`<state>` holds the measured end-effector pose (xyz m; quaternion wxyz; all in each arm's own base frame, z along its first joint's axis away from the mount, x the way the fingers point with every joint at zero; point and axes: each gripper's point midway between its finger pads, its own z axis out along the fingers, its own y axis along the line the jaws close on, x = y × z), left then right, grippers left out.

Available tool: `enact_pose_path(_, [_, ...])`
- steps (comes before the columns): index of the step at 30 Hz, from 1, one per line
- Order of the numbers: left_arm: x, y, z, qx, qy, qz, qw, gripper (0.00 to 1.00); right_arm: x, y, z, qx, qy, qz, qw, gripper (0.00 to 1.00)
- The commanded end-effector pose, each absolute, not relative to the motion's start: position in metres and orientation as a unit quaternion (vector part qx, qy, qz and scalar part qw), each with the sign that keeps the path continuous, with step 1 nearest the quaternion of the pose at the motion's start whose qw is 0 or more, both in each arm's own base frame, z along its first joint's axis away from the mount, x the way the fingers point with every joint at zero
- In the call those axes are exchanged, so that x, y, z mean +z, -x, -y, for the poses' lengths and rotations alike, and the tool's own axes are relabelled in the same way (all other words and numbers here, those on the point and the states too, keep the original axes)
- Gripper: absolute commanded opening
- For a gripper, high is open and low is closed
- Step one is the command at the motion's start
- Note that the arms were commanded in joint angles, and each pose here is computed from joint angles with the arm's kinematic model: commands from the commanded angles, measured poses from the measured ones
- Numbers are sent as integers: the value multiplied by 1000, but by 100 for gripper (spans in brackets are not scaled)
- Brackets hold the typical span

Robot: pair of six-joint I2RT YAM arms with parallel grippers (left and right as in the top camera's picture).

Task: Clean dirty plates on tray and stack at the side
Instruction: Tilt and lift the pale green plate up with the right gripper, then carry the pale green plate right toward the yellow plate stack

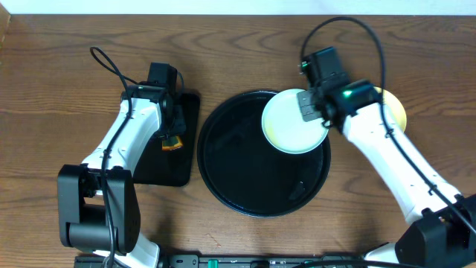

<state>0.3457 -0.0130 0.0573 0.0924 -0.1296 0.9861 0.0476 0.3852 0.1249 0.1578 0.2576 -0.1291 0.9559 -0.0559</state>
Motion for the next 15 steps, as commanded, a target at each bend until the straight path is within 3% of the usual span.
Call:
enact_pose_path(1, [60, -344, 12, 47, 132, -986, 95, 41, 166, -386, -124, -93, 124, -948, 278, 1])
enact_pose_path(5, [60, -344, 12, 46, 132, -986, 95, 41, 164, -389, -120, -58, 76, -957, 274, 7])
enact_pose_path(7, [60, -344, 12, 46, 132, -986, 95, 42, 162, -391, -115, -35, 65, -961, 267, 24])
enact_pose_path(10, [60, -344, 12, 46, 132, -986, 95, 41, 157, -394, -102, 7, 44, -967, 250, 41])
enact_pose_path(15, [60, -344, 12, 46, 132, -986, 95, 42, 141, -393, -91, 104, 84, -969, 205, 46])
